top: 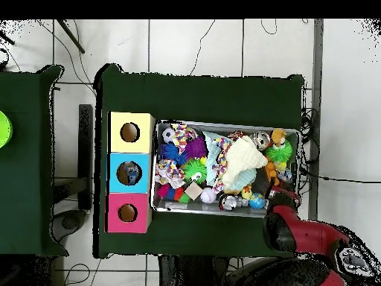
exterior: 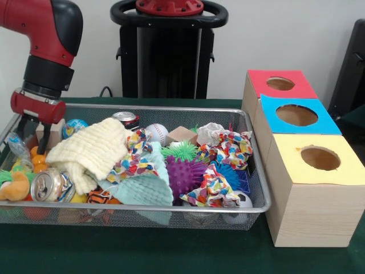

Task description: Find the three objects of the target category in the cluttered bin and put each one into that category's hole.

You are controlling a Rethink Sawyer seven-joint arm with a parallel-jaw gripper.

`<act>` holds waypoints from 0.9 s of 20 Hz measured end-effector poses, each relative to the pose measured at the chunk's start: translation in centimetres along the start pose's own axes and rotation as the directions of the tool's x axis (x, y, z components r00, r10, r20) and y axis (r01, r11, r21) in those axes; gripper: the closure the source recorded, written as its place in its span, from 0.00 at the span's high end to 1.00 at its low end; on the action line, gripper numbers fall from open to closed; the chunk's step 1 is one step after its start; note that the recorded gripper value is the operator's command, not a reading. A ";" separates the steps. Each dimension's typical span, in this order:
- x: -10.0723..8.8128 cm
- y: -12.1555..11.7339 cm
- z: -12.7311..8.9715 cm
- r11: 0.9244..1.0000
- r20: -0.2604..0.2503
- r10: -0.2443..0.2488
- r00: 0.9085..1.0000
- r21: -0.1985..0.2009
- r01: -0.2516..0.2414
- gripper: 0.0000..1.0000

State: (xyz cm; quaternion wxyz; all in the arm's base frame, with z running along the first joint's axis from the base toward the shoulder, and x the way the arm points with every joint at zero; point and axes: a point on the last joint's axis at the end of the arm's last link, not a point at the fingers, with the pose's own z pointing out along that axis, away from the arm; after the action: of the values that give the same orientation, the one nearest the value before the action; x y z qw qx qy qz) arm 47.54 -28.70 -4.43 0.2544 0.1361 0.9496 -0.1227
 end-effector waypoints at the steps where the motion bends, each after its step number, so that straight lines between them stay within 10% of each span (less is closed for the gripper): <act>1: 0.0 0.0 0.0 1.000 0.001 0.000 1.000 0.000 0.000 1.00; 5: -0.2 -0.1 0.2 1.000 0.005 -0.002 1.000 0.002 0.002 1.00; 6: -0.3 0.0 0.4 1.000 0.007 -0.002 1.000 -0.001 0.002 0.00; 18: -0.9 0.0 0.6 1.000 0.019 -0.004 1.000 0.000 0.004 0.00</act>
State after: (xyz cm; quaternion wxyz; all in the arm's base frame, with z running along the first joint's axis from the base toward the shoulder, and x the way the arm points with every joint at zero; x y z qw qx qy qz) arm 48.52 -29.07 -4.45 0.2630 0.1329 0.9475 -0.1244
